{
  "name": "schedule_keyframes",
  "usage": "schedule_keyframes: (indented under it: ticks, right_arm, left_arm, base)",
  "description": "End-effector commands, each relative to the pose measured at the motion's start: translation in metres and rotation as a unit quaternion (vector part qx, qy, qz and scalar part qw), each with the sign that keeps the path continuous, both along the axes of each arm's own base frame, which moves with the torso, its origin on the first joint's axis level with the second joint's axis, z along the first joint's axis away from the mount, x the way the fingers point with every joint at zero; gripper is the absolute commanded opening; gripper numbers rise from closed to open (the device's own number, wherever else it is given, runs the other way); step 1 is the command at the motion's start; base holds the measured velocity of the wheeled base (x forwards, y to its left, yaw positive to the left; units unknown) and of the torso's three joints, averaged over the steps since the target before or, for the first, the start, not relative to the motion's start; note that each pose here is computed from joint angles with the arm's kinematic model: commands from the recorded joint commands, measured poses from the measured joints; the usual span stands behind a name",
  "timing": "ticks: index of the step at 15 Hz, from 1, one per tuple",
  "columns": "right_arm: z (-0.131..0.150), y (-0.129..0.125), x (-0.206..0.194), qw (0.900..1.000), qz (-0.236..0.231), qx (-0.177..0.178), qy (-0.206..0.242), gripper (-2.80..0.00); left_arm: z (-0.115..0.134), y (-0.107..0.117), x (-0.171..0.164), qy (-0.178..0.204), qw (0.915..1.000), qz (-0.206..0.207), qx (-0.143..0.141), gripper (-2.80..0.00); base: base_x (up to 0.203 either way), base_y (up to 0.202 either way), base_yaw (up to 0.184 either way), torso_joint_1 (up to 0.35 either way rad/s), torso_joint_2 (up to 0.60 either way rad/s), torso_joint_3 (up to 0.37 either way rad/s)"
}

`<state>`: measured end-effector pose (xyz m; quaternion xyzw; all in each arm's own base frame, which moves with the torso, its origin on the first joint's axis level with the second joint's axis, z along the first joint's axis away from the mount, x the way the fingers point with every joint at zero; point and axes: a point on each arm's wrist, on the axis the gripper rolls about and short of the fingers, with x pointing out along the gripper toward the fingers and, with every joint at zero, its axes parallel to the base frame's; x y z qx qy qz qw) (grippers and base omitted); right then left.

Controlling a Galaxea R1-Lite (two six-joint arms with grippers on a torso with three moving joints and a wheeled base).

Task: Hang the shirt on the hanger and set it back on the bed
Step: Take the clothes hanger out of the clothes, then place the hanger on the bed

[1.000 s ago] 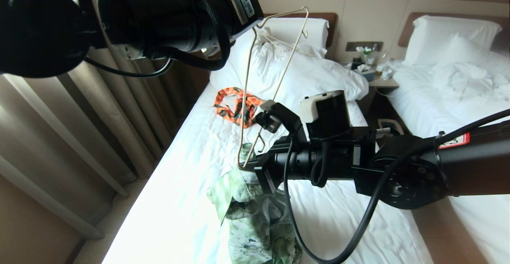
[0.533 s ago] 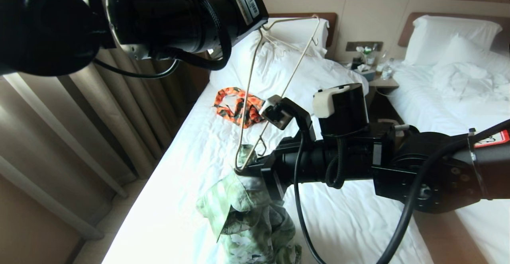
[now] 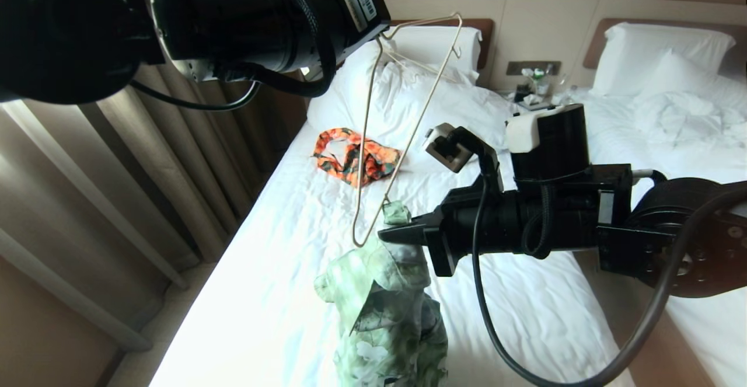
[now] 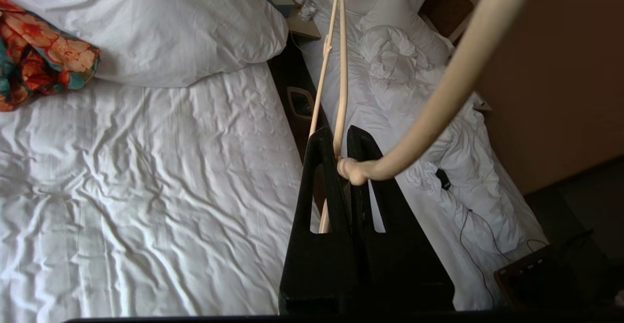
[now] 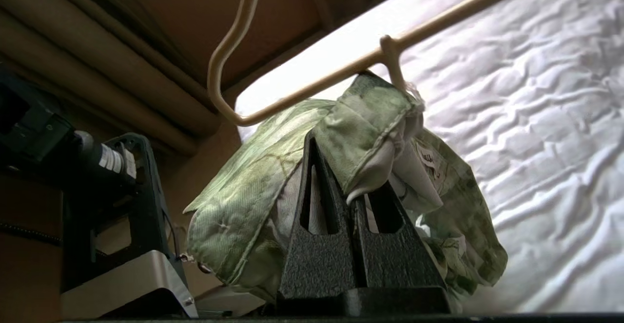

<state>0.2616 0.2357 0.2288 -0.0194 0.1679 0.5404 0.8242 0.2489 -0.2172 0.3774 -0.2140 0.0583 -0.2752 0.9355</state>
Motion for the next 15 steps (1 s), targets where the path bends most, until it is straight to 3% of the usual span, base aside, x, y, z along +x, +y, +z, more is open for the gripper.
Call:
schedule_keyframes:
  ticks: [1, 2, 3, 4, 8, 13, 14, 15]
  right_arm:
    - [0.000, -0.008, 0.002, 0.999, -0.038, -0.017, 0.004, -2.80]
    - [-0.003, -0.008, 0.005, 0.998, -0.050, -0.023, 0.003, -2.80]
    - [-0.005, -0.008, 0.008, 0.998, -0.065, -0.028, 0.000, -0.16]
    - [-0.004, -0.008, 0.009, 0.997, -0.068, -0.027, 0.001, 0.00]
    - [-0.001, -0.018, 0.008, 0.995, -0.096, -0.039, 0.001, 0.00]
    - [0.015, -0.059, 0.008, 0.987, -0.160, -0.034, -0.008, 0.00]
    - [0.017, -0.071, 0.007, 0.984, -0.174, -0.032, -0.010, -2.80]
    - [0.021, -0.084, 0.005, 0.981, -0.189, -0.028, -0.013, -2.80]
  left_arm:
    - [-0.001, 0.000, 0.000, 0.002, 1.0000, 0.001, 0.001, -2.80]
    - [-0.001, -0.002, 0.000, 0.002, 1.0000, -0.001, 0.001, -2.80]
    - [-0.001, -0.002, -0.001, 0.002, 1.0000, -0.003, 0.002, -2.80]
    - [-0.001, -0.002, -0.001, 0.002, 1.0000, -0.002, 0.002, -2.80]
    - [-0.007, -0.003, 0.004, 0.008, 0.9999, 0.004, 0.011, -2.80]
    - [-0.021, -0.005, 0.015, 0.025, 0.9993, 0.013, 0.025, -2.80]
    - [-0.027, -0.005, 0.019, 0.032, 0.9988, 0.018, 0.031, -2.80]
    - [-0.031, -0.003, 0.021, 0.037, 0.9985, 0.021, 0.035, -2.80]
  base:
    - [0.000, 0.000, 0.000, 0.000, 0.00, 0.000]
    - [0.000, 0.000, 0.000, 0.000, 0.00, 0.000]
    - [0.000, 0.000, 0.000, 0.000, 0.00, 0.000]
    - [0.000, 0.000, 0.000, 0.000, 0.00, 0.000]
    - [0.000, 0.000, 0.000, 0.000, 0.00, 0.000]
    - [0.000, 0.000, 0.000, 0.000, 0.00, 0.000]
    - [0.000, 0.000, 0.000, 0.000, 0.00, 0.000]
    - [0.000, 0.000, 0.000, 0.000, 0.00, 0.000]
